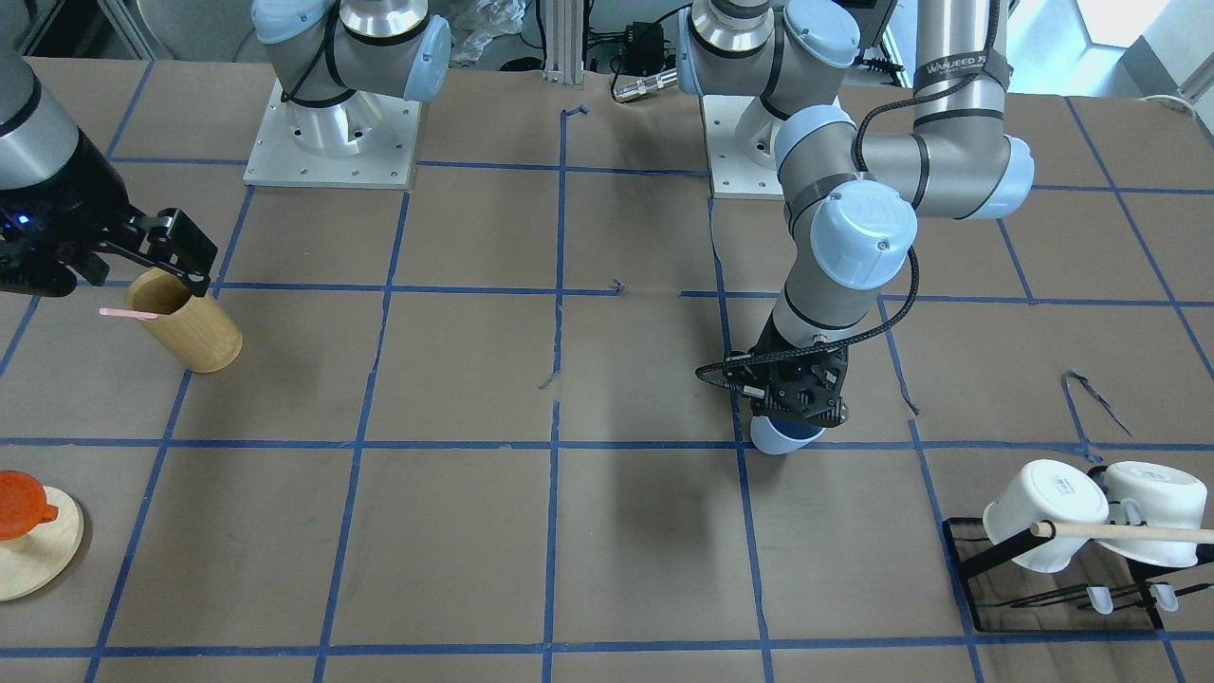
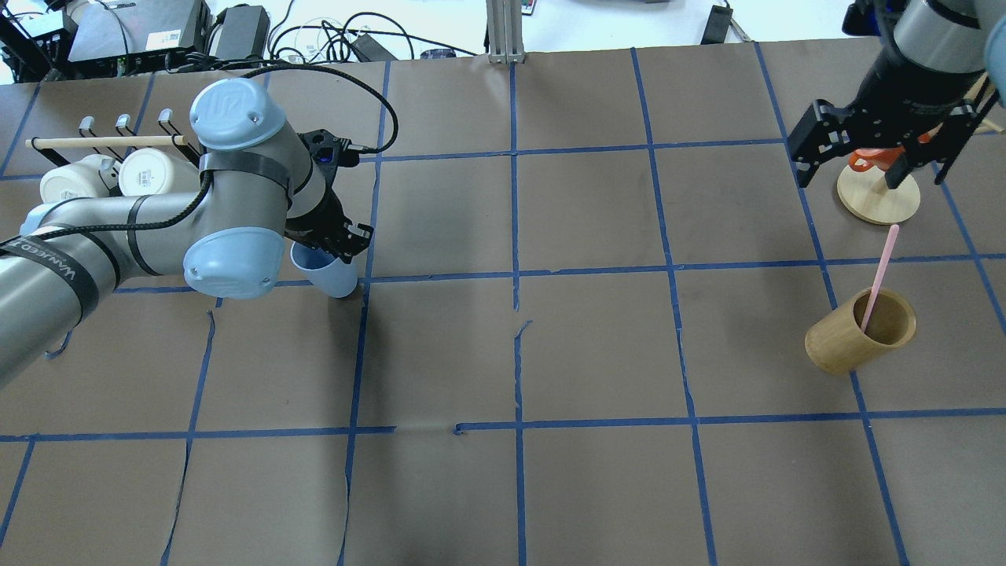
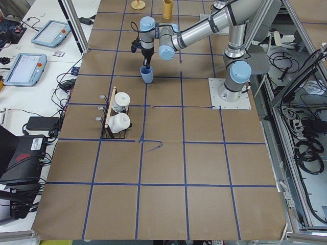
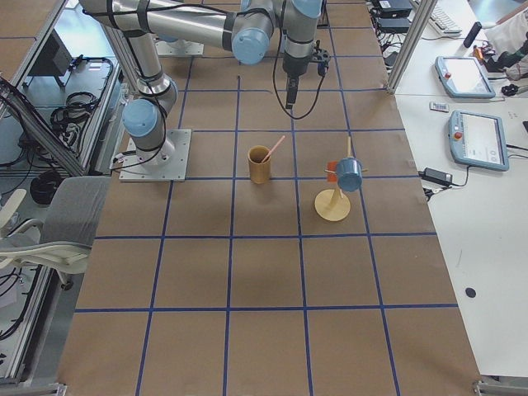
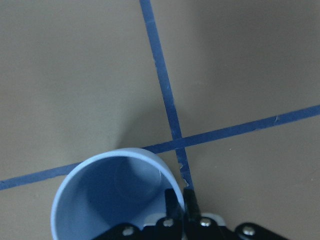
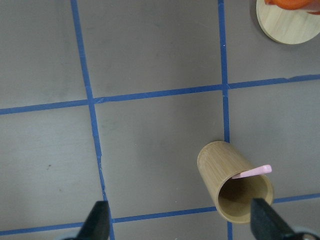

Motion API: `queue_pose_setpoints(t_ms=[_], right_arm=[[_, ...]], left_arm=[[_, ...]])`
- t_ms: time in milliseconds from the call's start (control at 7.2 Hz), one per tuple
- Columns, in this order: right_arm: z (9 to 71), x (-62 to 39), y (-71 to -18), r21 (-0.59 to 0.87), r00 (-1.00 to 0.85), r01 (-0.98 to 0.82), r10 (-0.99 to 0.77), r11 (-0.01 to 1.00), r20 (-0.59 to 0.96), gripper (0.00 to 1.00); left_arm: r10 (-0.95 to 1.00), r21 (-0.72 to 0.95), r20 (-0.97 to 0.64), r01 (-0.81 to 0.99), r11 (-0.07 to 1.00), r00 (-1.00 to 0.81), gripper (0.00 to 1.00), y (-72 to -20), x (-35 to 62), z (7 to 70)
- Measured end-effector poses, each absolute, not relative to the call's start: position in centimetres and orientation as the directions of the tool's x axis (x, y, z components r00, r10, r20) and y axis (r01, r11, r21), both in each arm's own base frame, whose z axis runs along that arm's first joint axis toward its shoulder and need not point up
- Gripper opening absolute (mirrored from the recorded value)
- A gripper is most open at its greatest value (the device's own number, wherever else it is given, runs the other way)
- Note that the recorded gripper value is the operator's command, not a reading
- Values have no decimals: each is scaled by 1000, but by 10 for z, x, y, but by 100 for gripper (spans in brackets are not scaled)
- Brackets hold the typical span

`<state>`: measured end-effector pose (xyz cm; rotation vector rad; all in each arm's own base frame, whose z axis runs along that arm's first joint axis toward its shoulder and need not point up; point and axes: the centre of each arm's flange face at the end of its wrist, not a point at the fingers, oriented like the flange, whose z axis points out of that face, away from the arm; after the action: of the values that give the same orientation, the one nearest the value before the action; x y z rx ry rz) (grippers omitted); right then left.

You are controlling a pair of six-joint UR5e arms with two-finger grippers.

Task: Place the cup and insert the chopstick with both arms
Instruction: 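Set the blue cup at table center while the right gripper descends to the chopstick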

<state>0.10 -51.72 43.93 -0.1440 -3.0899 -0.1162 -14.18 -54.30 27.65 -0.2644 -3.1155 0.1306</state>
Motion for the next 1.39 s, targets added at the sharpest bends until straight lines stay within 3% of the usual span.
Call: queue_pose_setpoints(t_ms=[417,694,1111,1250,1389], right_arm=[[397,-48,-507,140,-994,101,94,985,59,100],[370,-72,-500,138,-995,60,49,989,83,100],[348,-79,-506,142,-996,-45,-56,989,74,100],[340,-82,-512,138,-995,-59,-69,989,72,100],[336,-83,-515,135,-994,-74,-84,988,71,93]], left_arm=[[229,-129,82,218,967,-970,0,-551,-252,303],[319,-112,92,308,945,-943,0,-525,-328,289],[366,-91,128,357,930,-922,0,-512,-364,262],[376,-95,139,366,926,-916,78,-510,-370,259],[381,-100,142,370,924,-914,100,-510,-373,257]])
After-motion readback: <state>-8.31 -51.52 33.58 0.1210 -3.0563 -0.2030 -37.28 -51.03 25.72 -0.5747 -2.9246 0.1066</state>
